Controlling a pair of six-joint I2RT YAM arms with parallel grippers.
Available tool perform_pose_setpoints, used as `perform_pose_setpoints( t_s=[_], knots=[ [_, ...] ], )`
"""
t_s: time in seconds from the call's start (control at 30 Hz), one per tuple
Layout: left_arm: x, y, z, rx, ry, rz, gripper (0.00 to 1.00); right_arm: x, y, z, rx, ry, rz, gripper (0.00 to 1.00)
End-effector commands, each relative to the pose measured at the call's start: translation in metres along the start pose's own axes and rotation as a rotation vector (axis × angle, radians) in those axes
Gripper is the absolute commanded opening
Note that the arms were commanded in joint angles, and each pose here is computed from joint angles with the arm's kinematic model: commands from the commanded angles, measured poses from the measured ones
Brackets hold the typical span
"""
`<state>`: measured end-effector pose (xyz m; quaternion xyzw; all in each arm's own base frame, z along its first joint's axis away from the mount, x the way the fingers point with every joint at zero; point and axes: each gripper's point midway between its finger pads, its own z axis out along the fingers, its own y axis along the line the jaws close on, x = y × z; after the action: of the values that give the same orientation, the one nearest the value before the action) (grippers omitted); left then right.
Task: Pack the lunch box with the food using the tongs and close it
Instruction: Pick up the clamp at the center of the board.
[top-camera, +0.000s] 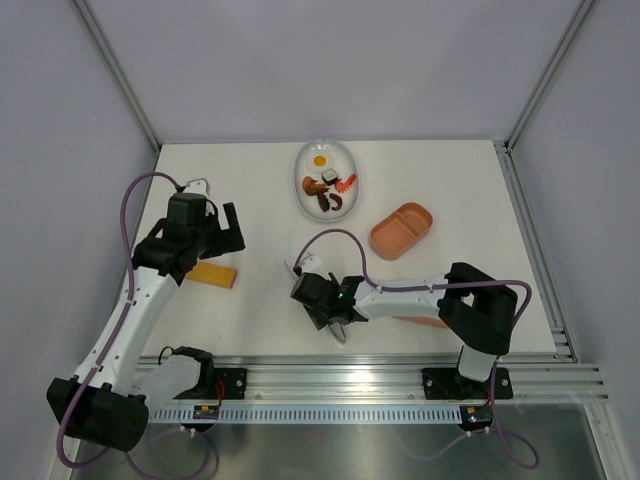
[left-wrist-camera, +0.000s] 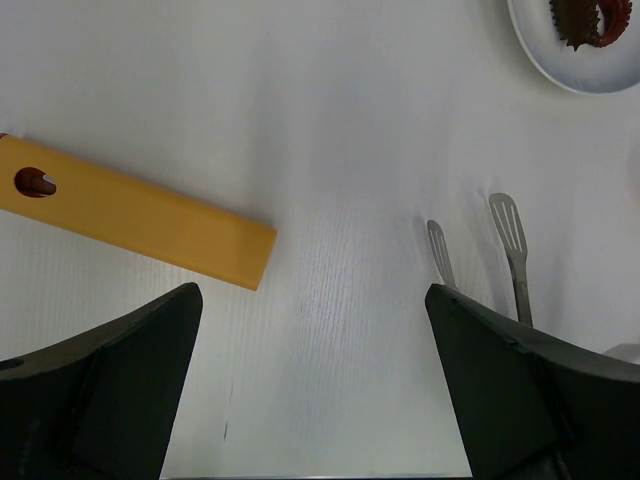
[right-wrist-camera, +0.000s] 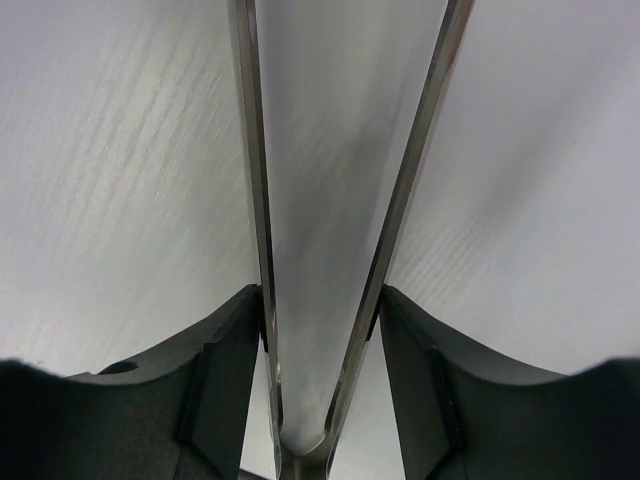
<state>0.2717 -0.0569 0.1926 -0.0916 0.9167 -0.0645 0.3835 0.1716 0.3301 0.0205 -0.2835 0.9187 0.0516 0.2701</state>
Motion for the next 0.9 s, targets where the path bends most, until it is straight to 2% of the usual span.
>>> perform_pose_setpoints(
  t_s=[0.0,0.2,0.37,0.47,0.67,0.77,0.8,0.87],
  knots=[
    [-0.011,-0.005,-0.003,0.019,-0.044,-0.008,0.99,-0.022,-0.008,-0.001,-0.032,-0.081,-0.030,0.58],
    [-0.013,-0.006,-0.004,0.025,-0.053,-0.015,0.99,-0.026,-0.024,0.012,-0.028,-0.065,-0.064,0.66],
    [-0.016,-0.007,-0.003,0.027,-0.055,-0.014,0.99,-0.030,-0.025,0.017,-0.027,-0.067,-0.065,0.86],
    [-0.017,-0.009,-0.004,0.034,-0.056,-0.016,0.99,-0.030,-0.024,0.020,-0.023,-0.066,-0.065,0.92],
    [-0.017,-0.008,-0.004,0.029,-0.056,-0.011,0.99,-0.026,-0.025,0.030,-0.012,-0.057,-0.068,0.94],
    [-0.016,-0.009,-0.003,0.032,-0.052,-0.010,0.99,-0.021,-0.024,0.036,-0.012,-0.049,-0.069,0.91],
    [-0.015,-0.009,-0.002,0.033,-0.048,-0.010,0.99,-0.020,-0.024,0.037,-0.011,-0.043,-0.067,0.84],
    [-0.016,-0.009,-0.001,0.033,-0.048,-0.010,0.99,-0.019,-0.024,0.036,-0.010,-0.043,-0.063,0.75]
  ],
)
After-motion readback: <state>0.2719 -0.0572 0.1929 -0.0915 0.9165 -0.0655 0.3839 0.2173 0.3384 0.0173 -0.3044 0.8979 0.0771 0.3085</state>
